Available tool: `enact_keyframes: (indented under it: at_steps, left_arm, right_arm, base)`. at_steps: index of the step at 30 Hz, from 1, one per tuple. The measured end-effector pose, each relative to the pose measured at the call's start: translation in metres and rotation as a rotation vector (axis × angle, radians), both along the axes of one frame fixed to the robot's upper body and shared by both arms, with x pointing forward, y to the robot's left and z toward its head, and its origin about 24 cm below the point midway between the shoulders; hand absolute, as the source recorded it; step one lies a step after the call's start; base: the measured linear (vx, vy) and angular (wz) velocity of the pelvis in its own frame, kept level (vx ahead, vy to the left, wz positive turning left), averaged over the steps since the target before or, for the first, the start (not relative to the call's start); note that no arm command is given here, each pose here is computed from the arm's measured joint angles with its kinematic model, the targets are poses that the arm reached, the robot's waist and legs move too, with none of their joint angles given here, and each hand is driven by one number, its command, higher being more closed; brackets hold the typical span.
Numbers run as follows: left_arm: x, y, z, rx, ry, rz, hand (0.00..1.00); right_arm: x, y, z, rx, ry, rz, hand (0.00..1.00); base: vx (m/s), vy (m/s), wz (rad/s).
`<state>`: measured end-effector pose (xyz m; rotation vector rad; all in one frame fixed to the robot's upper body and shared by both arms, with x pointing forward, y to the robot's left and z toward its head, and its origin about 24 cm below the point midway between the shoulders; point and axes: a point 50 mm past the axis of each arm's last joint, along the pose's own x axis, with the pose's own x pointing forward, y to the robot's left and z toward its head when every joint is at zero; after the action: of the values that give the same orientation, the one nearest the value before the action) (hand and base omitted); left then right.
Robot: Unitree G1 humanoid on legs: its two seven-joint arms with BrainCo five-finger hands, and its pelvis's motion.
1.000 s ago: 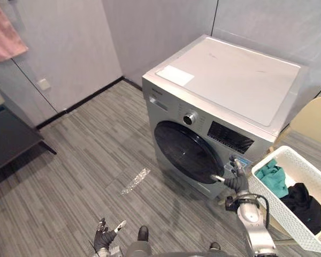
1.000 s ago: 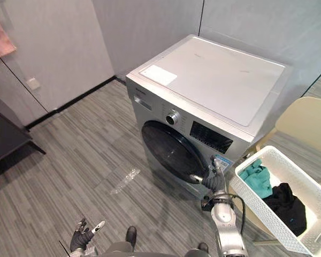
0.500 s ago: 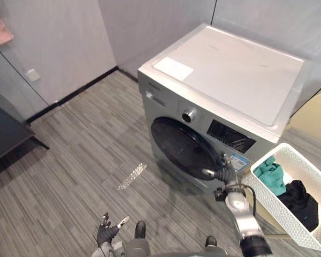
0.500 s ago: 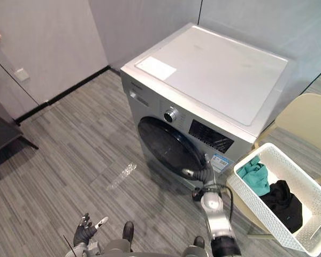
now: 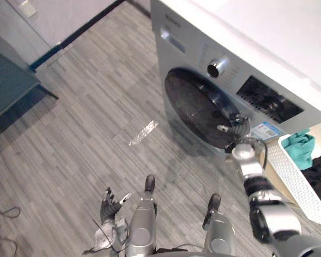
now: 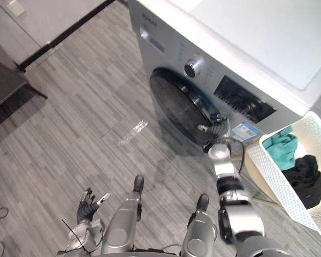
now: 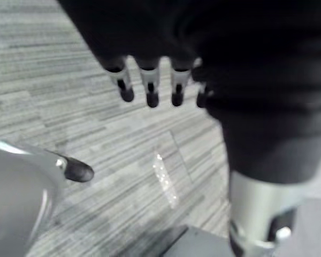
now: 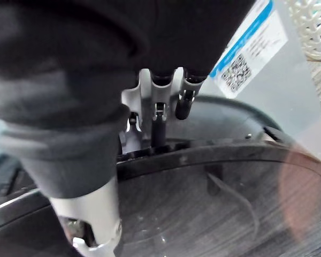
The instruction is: Pick up the laundry basket with both hands and put the clothes into the washing machine.
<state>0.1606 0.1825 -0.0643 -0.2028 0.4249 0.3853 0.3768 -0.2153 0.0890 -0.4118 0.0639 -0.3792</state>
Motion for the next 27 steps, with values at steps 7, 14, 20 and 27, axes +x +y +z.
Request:
enact_keyframes:
  at_steps: [7,14,20,27]
  left_arm:
    - [0.004,-0.008,0.003,-0.02,-0.022,-0.019,0.0]
    - [0.006,-0.009,0.0,-0.022,-0.008,-0.023,0.0]
    - [0.009,-0.007,0.001,-0.006,-0.007,-0.01,0.0]
    - [-0.014,0.011,-0.008,0.015,0.061,0.073,0.0]
  right_arm:
    - [-0.004,0.018,-0.006,-0.082,-0.002,0.105,0.0]
    - [-0.041,0.1,-0.058,-0.095,0.09,0.439,0.0]
    - [-0.117,0.193,-0.128,-0.057,0.418,0.945,0.0]
    - [-0.147,0.233,-0.127,0.114,0.444,1.09,0.0]
  base:
    - [-0.02,-0.001,0.02]
    - [0.02,-0.04,0.06]
    - [0.04,-0.018,0.3]
    - [0.05,-0.005,0.21]
